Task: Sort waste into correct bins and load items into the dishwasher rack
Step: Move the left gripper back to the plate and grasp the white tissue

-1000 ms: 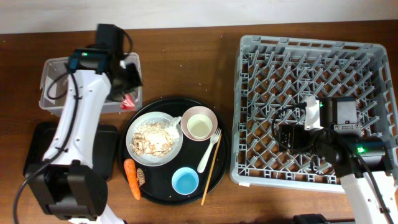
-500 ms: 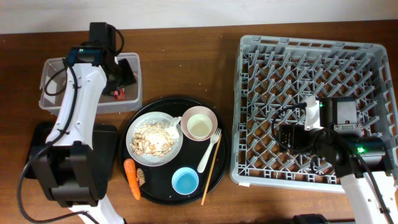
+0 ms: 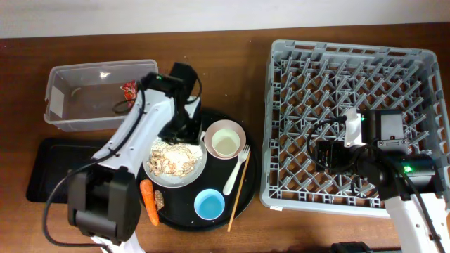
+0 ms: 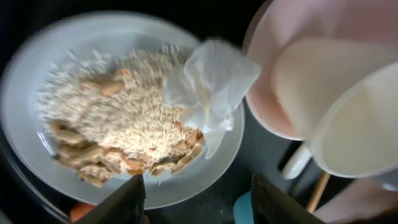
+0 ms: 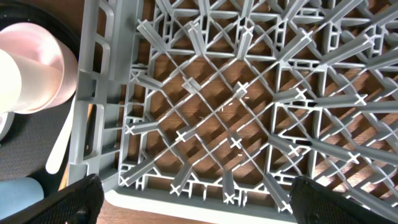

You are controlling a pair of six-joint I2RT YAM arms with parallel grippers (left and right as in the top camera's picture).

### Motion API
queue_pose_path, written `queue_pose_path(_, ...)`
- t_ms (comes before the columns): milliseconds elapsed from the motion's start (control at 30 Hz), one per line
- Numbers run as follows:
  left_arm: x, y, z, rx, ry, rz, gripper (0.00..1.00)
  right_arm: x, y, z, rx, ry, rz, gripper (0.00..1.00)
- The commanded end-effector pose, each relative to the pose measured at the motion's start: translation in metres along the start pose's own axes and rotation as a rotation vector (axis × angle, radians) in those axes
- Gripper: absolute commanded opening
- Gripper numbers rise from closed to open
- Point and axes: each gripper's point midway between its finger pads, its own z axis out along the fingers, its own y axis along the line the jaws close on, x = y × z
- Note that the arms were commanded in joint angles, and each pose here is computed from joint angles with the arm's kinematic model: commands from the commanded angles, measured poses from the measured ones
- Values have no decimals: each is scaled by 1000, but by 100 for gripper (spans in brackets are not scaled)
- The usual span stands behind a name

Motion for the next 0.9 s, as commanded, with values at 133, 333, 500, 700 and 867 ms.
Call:
queue_pose_path(133,0,-1,33,34,-42,33,54,-6,-1,-4,1,-17,14,98)
queue_pose_path(333,3,0,47,40,-43,33,49,-6,-1,-4,1,-17,14,98)
queue_pose_path(500,-4,-1,51,44,-76,37,34,-6,-1,-4,1,-17,14,98)
queue_pose_path(700,-4,-1,51,44,-78,37,34,-6,-1,-4,1,-17,14,98)
queue_pose_path(867,-6,-1,41,38,-76,36,34,-7,-1,-4,1,-18,13,98)
